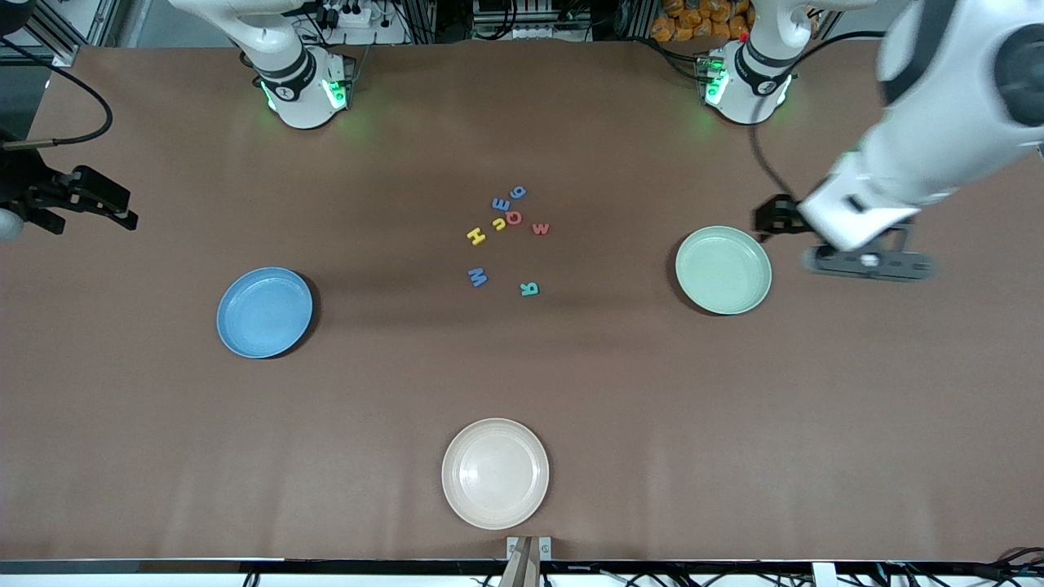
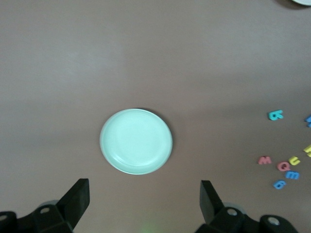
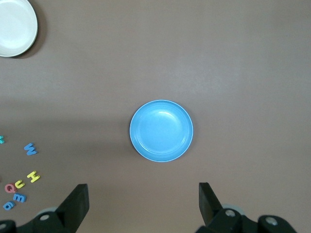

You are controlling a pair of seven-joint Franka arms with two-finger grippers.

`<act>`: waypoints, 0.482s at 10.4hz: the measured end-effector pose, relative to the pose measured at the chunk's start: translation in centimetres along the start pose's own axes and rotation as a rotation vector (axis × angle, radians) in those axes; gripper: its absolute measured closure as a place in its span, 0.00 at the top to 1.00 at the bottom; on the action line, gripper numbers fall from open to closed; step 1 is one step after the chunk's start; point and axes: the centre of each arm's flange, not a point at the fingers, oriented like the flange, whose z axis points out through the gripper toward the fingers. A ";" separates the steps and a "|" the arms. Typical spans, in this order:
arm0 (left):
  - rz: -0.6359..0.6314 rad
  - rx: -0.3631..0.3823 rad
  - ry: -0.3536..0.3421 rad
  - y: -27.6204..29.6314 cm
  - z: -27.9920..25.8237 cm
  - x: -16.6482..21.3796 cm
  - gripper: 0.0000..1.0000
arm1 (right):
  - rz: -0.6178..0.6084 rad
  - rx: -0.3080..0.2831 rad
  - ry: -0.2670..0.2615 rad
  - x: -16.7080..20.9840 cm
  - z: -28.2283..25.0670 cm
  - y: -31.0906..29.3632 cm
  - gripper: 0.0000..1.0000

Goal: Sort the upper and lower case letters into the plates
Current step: 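Move the left gripper to the teal R while the right gripper moves out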

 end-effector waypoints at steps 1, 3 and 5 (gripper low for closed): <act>-0.021 0.005 -0.023 2.8 1.3 -0.2 1.00 | 0.000 0.000 -0.002 0.0 0.0 0.0 1.00; -0.057 -0.020 -0.053 7.3 4.3 0.1 1.00 | 0.000 0.001 -0.028 -0.3 0.3 0.0 1.00; -0.123 -0.096 -0.068 11.5 7.5 0.9 1.00 | -0.005 0.003 -0.043 -0.1 1.4 -0.3 1.00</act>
